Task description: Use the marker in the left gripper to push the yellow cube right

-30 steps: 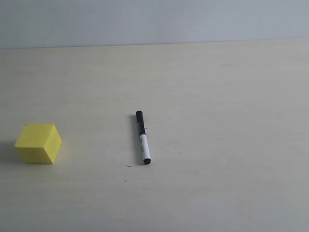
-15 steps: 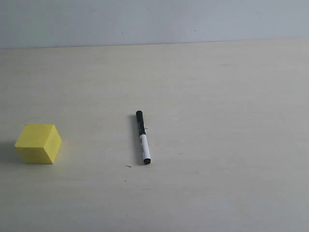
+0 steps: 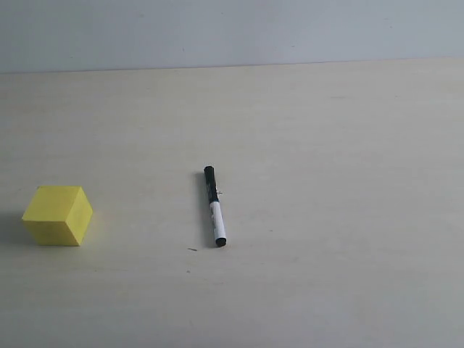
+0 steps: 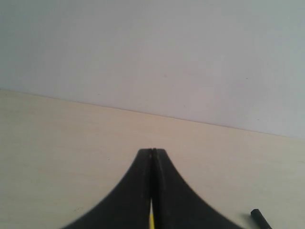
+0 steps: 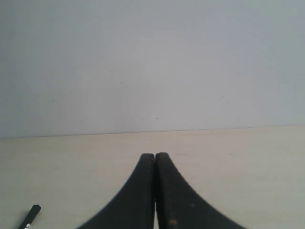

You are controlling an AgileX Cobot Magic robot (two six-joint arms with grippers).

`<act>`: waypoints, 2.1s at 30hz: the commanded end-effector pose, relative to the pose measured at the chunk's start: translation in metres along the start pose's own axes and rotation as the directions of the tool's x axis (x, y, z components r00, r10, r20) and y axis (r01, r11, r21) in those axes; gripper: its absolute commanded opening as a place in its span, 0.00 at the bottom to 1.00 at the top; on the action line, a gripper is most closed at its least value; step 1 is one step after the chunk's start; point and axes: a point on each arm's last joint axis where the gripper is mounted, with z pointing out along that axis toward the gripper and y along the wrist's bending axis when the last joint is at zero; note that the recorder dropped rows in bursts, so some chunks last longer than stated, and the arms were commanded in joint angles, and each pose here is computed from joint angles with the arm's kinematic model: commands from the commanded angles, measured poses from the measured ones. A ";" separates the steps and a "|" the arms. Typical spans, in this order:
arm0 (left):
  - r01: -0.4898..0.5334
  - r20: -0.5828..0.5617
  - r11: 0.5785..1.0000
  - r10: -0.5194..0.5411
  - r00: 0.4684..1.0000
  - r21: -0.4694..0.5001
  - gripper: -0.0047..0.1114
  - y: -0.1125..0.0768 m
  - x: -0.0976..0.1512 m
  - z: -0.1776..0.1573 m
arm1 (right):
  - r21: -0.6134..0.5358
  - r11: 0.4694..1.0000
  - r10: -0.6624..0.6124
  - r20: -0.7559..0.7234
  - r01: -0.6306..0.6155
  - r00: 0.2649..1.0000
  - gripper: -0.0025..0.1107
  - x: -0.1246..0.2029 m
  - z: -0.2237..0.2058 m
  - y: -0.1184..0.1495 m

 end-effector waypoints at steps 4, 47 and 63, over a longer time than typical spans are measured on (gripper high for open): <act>0.004 0.007 1.000 -0.004 1.000 0.000 0.04 0.000 -0.001 0.000 | 0.000 1.000 0.000 0.011 0.000 1.000 0.02 0.000 0.000 0.000; -0.357 -0.156 0.902 0.400 0.903 0.244 0.04 -0.064 -0.112 0.124 | 0.000 1.000 0.000 0.011 0.000 1.000 0.02 0.000 0.000 0.000; -0.239 -0.792 0.939 0.338 0.507 0.248 0.04 -0.065 -0.112 0.152 | 0.000 1.000 0.000 0.011 0.000 1.000 0.02 0.000 0.000 0.000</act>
